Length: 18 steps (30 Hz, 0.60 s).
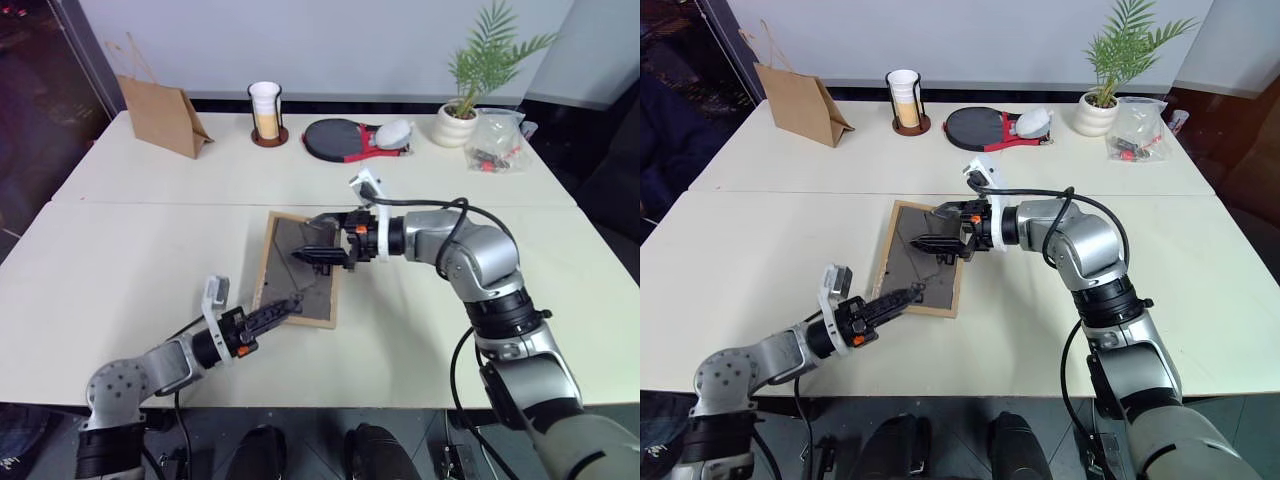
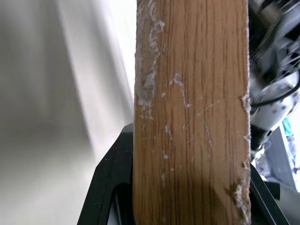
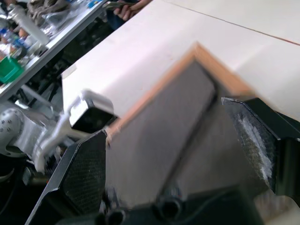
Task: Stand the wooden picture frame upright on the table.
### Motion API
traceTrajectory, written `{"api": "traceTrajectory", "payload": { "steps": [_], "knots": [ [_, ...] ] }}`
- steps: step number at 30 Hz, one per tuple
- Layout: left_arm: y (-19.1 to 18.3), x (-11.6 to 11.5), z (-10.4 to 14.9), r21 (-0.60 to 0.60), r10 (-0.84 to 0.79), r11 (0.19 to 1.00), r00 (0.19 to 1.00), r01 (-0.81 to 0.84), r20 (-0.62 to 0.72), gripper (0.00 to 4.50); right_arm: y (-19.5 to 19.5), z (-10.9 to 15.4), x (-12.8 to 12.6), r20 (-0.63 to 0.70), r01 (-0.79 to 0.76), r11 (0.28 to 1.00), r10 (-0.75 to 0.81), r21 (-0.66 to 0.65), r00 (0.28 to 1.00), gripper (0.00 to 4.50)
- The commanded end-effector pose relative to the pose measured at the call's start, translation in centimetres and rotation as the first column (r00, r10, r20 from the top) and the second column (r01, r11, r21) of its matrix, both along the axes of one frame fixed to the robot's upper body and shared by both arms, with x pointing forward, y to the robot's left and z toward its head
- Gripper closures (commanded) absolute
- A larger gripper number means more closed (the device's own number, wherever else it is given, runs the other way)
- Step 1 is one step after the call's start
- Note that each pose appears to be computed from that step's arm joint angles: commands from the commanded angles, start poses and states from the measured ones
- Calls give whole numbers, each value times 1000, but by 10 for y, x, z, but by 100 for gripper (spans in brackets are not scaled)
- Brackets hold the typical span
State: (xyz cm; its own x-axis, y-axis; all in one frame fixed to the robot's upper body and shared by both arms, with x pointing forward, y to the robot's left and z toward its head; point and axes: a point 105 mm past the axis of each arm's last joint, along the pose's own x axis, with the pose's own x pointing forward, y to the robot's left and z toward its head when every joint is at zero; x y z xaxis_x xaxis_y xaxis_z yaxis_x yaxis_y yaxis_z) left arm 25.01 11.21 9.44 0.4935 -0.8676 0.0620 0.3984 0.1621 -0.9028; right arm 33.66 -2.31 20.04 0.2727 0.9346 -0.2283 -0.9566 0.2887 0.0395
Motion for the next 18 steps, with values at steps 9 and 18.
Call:
{"api": "traceTrajectory", "payload": {
  "steps": [9, 18],
  "knots": [
    [-2, -12, -2, -56, -18, 998, 998, 21, 66, 341, 18, 9, -8, 16, -69, 997, 68, 22, 998, 7],
    [5, -17, -14, -54, -22, 998, 997, 26, 68, 341, 16, -8, -5, -12, -65, 998, 64, -18, 998, 7]
  ]
}}
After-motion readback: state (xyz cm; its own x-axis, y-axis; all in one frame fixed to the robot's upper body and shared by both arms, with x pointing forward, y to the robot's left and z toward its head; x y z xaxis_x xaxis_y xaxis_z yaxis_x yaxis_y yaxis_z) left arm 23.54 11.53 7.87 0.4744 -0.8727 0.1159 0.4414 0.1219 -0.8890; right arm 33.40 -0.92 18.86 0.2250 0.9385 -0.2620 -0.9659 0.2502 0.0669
